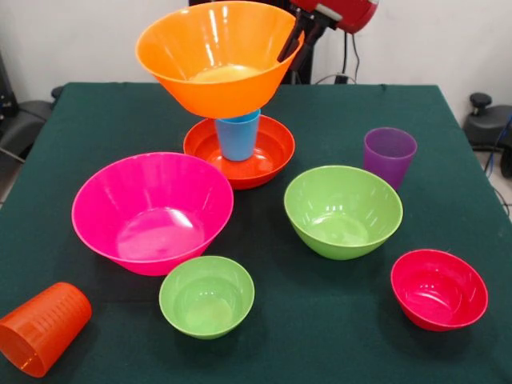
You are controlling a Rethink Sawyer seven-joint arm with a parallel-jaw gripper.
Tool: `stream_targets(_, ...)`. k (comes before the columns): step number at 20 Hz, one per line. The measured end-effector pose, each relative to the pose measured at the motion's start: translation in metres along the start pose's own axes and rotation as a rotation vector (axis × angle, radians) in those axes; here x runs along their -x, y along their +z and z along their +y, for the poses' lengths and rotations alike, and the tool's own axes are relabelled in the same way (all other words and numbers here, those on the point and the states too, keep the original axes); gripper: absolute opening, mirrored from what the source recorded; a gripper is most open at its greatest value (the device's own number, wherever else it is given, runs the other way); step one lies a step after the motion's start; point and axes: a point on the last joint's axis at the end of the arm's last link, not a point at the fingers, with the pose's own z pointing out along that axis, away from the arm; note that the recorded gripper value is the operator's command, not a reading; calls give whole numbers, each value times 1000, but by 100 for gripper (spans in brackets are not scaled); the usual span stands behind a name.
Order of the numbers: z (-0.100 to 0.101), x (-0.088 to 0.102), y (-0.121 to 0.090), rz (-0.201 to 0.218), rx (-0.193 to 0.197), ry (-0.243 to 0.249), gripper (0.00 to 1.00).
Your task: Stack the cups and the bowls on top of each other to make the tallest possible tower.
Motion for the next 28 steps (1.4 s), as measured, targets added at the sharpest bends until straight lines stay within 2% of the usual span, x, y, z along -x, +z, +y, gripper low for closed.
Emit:
stream_targets(2, 0, 0, 0, 3, 4, 8, 0)
stream_targets(3, 0, 2, -1, 8, 13, 25, 100)
stream_targets(12, -7, 11, 0, 37, 63, 128, 100)
stream_targets(28, -8, 12, 0, 41, 69, 140, 100)
